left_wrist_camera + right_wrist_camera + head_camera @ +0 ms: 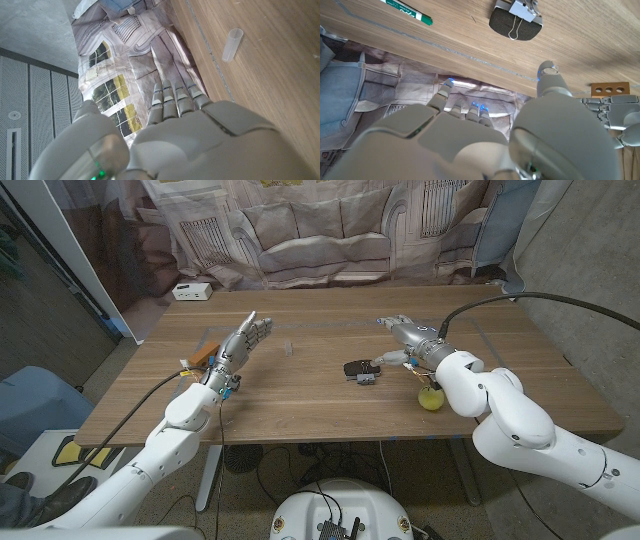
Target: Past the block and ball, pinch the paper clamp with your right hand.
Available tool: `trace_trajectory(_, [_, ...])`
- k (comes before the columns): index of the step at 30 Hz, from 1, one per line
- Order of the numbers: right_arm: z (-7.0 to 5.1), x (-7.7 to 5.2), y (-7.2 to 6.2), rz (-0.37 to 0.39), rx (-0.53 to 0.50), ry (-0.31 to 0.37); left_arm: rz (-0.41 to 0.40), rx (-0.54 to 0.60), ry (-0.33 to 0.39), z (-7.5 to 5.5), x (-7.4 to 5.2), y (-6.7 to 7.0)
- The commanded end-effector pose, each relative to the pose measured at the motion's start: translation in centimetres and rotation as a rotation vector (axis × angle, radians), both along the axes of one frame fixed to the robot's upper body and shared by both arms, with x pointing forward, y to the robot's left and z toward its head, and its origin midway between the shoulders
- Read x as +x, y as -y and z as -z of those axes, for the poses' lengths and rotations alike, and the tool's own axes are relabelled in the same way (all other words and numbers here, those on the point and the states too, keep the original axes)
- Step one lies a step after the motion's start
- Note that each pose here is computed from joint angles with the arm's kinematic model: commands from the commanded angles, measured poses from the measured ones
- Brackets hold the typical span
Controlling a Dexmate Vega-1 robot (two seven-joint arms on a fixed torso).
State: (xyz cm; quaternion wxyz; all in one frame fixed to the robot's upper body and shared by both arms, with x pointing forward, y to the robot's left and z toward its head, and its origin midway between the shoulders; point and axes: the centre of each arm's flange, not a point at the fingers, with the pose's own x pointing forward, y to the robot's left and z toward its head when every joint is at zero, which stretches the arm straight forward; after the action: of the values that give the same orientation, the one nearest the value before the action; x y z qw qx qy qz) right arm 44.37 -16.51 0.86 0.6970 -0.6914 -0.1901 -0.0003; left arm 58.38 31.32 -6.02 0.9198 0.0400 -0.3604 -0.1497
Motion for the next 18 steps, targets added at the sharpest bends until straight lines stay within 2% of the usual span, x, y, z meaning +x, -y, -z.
trace_trajectory(1, [-1.0, 0.4, -0.5, 0.017, -0.088, -0.088, -0.005, -0.005, -0.017, 0.9, -0.1, 0.1])
trace_trajectory(9, [-1.2, 1.0, -1.3, 0.075, -0.159, -0.17, -0.005, -0.008, -0.032, 1.4, -0.1, 0.1])
trace_trajectory(18, [-1.1, 1.0, -1.6, 0.106, -0.185, -0.169, -0.023, -0.012, -0.013, 1.1, -0.6, -0.4])
